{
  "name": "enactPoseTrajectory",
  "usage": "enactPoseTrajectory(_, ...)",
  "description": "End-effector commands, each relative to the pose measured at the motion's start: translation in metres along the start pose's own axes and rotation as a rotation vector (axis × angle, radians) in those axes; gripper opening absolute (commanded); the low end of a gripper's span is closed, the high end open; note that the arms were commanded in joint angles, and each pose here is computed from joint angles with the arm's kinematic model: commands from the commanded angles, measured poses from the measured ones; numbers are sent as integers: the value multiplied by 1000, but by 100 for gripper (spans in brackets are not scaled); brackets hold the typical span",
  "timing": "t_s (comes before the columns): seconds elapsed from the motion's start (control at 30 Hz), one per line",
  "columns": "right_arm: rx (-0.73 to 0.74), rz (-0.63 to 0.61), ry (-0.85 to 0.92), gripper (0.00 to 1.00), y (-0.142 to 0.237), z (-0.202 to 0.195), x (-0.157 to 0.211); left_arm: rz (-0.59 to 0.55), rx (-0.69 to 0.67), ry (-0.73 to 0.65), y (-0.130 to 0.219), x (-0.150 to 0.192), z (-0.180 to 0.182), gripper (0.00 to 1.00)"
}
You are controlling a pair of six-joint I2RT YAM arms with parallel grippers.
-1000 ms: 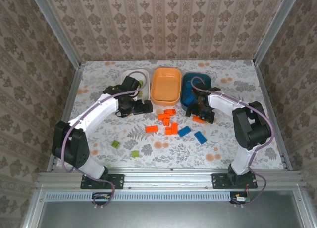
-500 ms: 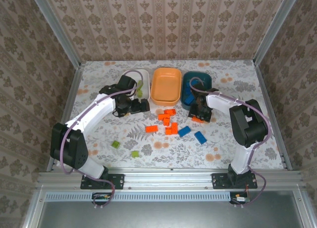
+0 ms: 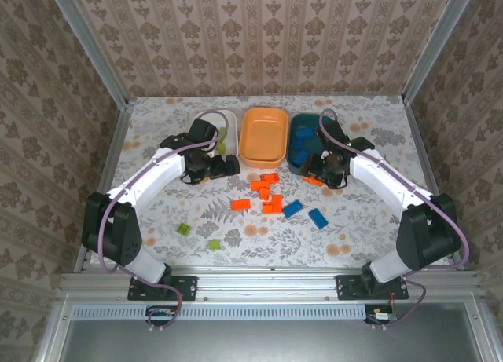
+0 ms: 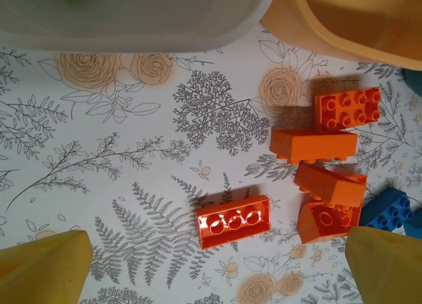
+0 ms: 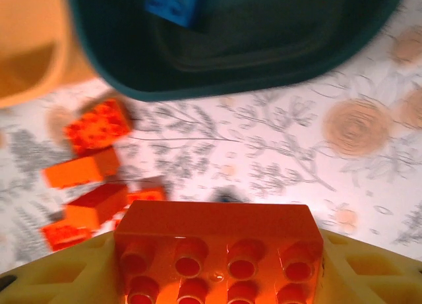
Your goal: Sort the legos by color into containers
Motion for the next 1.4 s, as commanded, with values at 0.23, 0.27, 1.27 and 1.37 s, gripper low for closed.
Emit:
enactPoseTrajectory(0.23,-159,-9,30,59,-21,81,-85,-16,-49,7,17,13,17,100)
enactPoseTrajectory(0.27,-162,-7,37,58,-27,87,-92,-20,-53,15,19,14,22,100)
enactPoseTrajectory(1.27,-168,105,147,76,-95,146,-114,88,-162,479,31,86,124,100)
enactPoseTrajectory(1.37,-176,95,174,76,-80,148,-112,95,-145,602,29,101,130,100)
Point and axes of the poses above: each hand's point on the last joint's axis, 136 mm out from that joint toward the fingers, its own y axis back along the fingers, its own z axis along the line the jaws close on, x = y × z, the point moved 5 cm from there along y, back along the fingers, and after that the axes turned 6 degrees about y, right-handed, at the moved point
